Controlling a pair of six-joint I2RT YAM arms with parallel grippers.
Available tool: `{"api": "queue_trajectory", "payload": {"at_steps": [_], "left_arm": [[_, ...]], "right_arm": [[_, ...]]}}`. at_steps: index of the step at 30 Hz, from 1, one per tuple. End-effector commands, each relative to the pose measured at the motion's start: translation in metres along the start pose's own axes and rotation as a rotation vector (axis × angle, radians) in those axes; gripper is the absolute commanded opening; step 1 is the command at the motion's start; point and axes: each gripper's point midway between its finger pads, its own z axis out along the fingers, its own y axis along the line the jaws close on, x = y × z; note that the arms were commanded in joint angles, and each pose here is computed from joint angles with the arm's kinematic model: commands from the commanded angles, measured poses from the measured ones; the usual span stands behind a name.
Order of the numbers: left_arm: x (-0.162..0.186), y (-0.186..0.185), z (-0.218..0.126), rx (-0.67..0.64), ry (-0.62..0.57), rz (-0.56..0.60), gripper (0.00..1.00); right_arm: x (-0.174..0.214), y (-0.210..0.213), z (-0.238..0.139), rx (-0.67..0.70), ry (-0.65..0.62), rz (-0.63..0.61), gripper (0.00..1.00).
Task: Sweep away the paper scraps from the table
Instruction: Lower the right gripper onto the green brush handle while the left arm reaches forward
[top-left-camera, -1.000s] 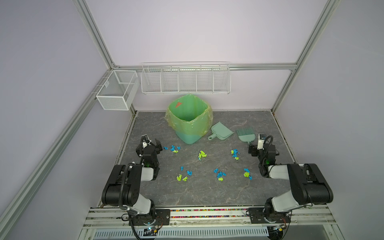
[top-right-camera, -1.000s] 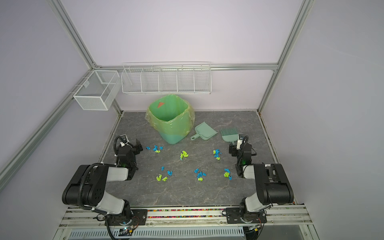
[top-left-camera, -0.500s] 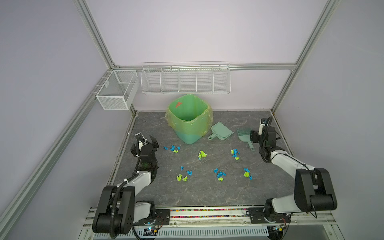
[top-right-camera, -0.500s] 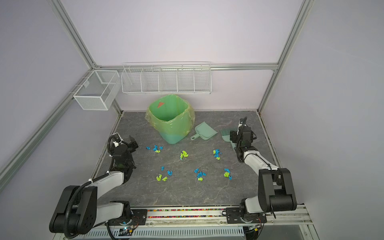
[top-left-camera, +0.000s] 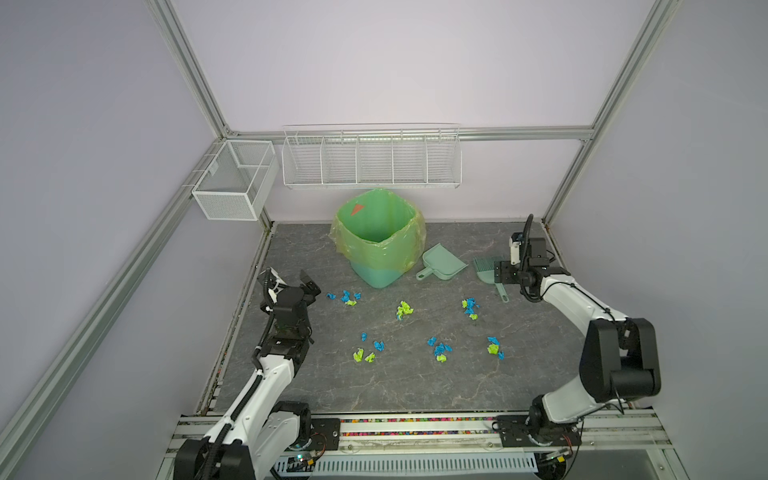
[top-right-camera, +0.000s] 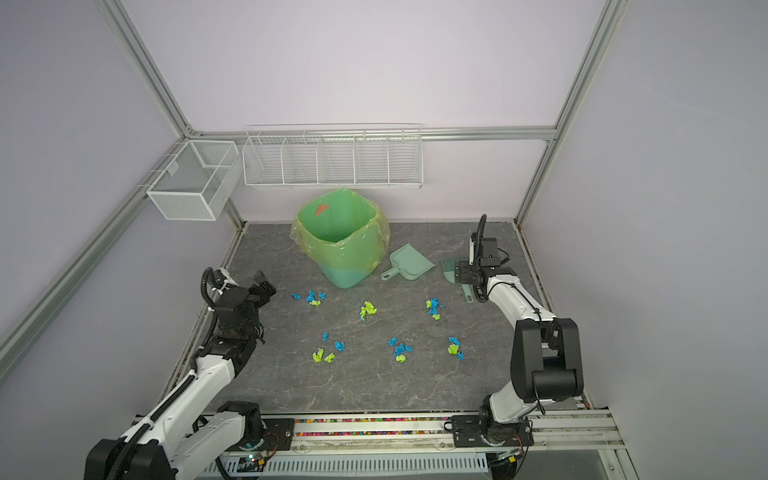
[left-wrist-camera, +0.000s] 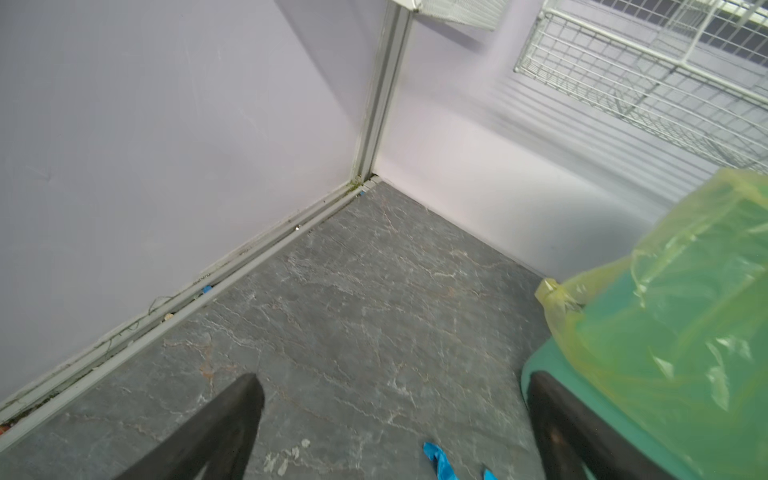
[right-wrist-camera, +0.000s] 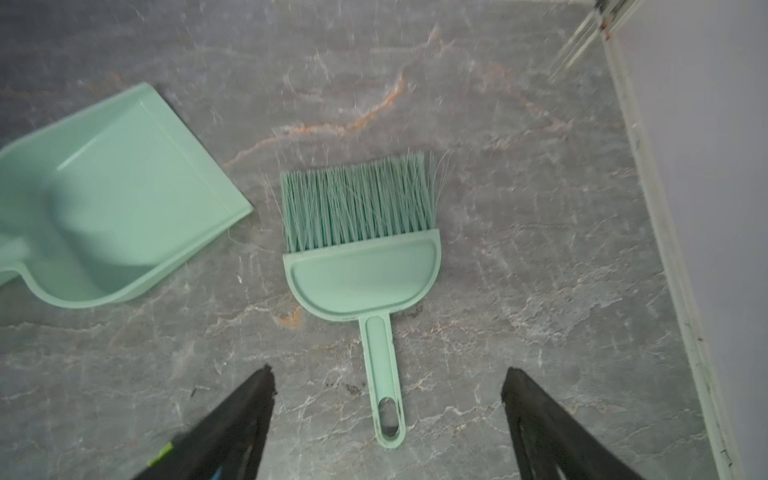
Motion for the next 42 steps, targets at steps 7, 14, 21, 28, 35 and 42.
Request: {"api": "queue_trajectory", "payload": {"at_steps": [7, 14, 21, 28, 35, 42], "left_arm": [[0.024, -0.016, -0.042, 0.159, 0.124, -0.057, 0.99], [0.046, -0.027, -0.057, 0.204, 0.234, -0.004, 0.99], [0.054, -0.045, -0.076, 0.293, 0.260, 0.137, 0.99], [0.080, -0.084, -0.096, 0.428, 0.311, 0.238, 0.99], [0.097, -0.136, -0.117, 0.538, 0.320, 0.416, 0.99], [0.107, -0.181, -0.128, 0.643, 0.338, 0.463, 0.99]], "right_arm": [[0.027, 0.013, 0.008, -0.092, 0.153, 0.001, 0.89], [0.038, 0.012, 0.015, -0.099, 0.188, -0.003, 0.91], [0.046, 0.011, 0.019, -0.103, 0.193, 0.002, 0.98], [0.057, 0.010, 0.036, -0.109, 0.249, -0.001, 0.81], [0.067, -0.001, 0.046, -0.112, 0.268, 0.034, 0.73], [0.074, -0.005, 0.056, -0.116, 0.277, 0.037, 0.66]]}}
